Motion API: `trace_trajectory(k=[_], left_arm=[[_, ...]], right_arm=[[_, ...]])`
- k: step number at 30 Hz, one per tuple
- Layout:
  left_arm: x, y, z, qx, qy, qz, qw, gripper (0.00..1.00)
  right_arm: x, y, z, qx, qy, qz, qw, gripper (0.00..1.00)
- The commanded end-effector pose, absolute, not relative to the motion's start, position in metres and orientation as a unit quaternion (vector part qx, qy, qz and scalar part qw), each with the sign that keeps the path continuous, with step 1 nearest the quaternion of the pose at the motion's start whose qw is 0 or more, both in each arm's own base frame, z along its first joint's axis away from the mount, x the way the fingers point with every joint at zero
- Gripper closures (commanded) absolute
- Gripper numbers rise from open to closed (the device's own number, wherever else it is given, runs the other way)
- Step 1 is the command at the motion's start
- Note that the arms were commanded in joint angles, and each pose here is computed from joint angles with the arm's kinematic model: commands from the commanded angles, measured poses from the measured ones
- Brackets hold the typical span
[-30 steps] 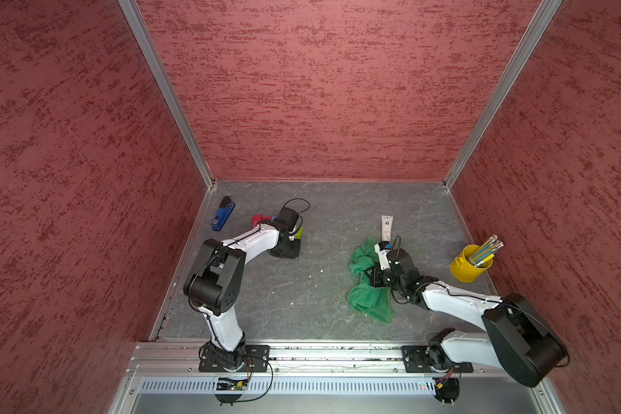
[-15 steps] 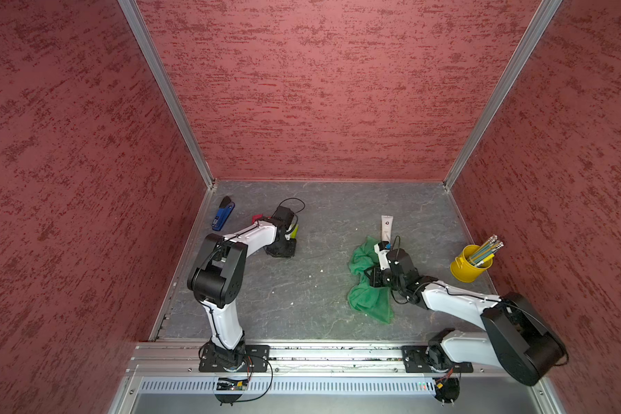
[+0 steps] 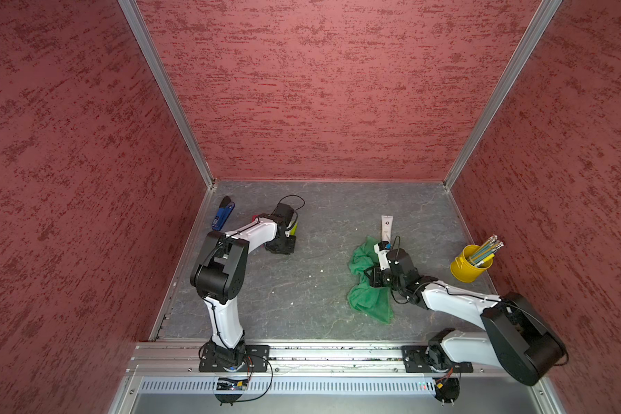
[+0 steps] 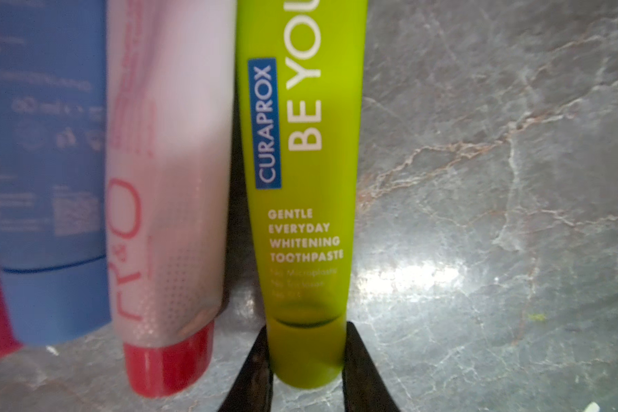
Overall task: Wipe the surface of the toothpaste tube
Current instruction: Place the toothpaste at the center of the board.
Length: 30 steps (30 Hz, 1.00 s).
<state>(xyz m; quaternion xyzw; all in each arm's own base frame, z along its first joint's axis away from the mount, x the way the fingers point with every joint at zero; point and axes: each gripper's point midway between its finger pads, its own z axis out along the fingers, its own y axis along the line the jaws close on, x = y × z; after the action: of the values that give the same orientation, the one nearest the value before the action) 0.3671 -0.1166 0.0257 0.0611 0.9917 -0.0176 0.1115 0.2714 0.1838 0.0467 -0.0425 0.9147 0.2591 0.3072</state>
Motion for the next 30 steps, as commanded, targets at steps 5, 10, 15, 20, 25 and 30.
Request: trace_trajectory(k=[5,10,15,20,25,30], left_arm=[[0.372,-0.103,0.048,0.047,0.989,0.040,0.133,0.58],[0.369,-0.115,0.058,0.050,0.988,0.039,0.141,0.43],[0.367,-0.128,0.074,0.046,0.987,0.014,0.153,0.54],[0.372,-0.166,0.095,0.059,0.980,-0.075,0.176,0.57],[0.392,-0.179,0.080,0.065,0.980,-0.088,0.165,0.51],[0.409,-0.175,0.062,0.055,0.983,-0.090,0.151,0.49]], right_arm=[[0.274,0.188,0.050,-0.054,0.910,0.268,0.313,1.00],[0.273,0.188,0.049,-0.055,0.910,0.268,0.312,1.00],[0.273,0.188,0.050,-0.056,0.909,0.269,0.313,1.00],[0.273,0.189,0.049,-0.056,0.910,0.269,0.311,1.00],[0.273,0.188,0.049,-0.056,0.910,0.269,0.311,1.00],[0.274,0.189,0.049,-0.055,0.910,0.269,0.311,1.00]])
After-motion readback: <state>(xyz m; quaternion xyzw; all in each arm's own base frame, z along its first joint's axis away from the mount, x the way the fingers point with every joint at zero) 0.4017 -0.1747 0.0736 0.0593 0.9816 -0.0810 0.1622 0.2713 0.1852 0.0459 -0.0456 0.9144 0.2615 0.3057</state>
